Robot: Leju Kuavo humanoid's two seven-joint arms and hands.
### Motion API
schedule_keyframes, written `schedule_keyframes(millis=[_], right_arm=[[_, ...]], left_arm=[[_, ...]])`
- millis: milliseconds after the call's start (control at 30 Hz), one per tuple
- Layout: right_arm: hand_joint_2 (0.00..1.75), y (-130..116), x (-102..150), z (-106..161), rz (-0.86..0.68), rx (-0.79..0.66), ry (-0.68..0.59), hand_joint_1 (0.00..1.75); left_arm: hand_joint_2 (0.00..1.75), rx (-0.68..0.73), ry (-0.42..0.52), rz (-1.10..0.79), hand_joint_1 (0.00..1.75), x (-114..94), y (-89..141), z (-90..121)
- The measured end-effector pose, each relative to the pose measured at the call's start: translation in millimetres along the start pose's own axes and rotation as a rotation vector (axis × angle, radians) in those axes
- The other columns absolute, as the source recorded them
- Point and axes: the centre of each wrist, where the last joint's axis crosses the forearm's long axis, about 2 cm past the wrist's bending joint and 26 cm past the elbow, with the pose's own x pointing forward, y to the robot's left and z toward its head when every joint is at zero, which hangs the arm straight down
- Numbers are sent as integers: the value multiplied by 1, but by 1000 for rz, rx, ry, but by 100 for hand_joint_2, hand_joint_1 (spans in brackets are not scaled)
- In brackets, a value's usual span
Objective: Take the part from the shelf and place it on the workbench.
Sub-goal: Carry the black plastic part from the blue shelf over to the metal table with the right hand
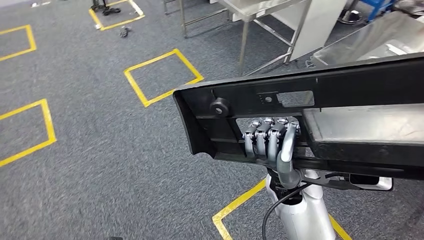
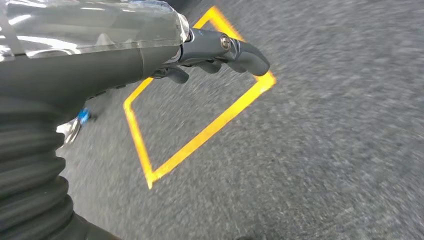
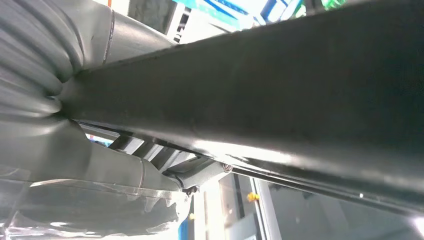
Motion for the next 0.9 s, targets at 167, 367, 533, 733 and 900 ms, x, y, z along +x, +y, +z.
schedule_keyframes(millis=[167,367,533,733,900], right_arm=[[175,0,-1,2,-9,3,5,175],[175,0,-1,2,-11,3,4,175],[175,0,-1,2,-15,6,2,175],[175,1,-1,2,-20,14,1,175],[175,1,-1,1,-22,18,-4,175]], left_arm=[[175,-20,1,-7,0,0,0,0],[175,-34,-5,-4,0,5,-2,0],[175,-91,21,30,0,3,-2,0],[175,-116,33,55,0,3,-2,0],[175,-118,30,66,0,6,-1,-1]])
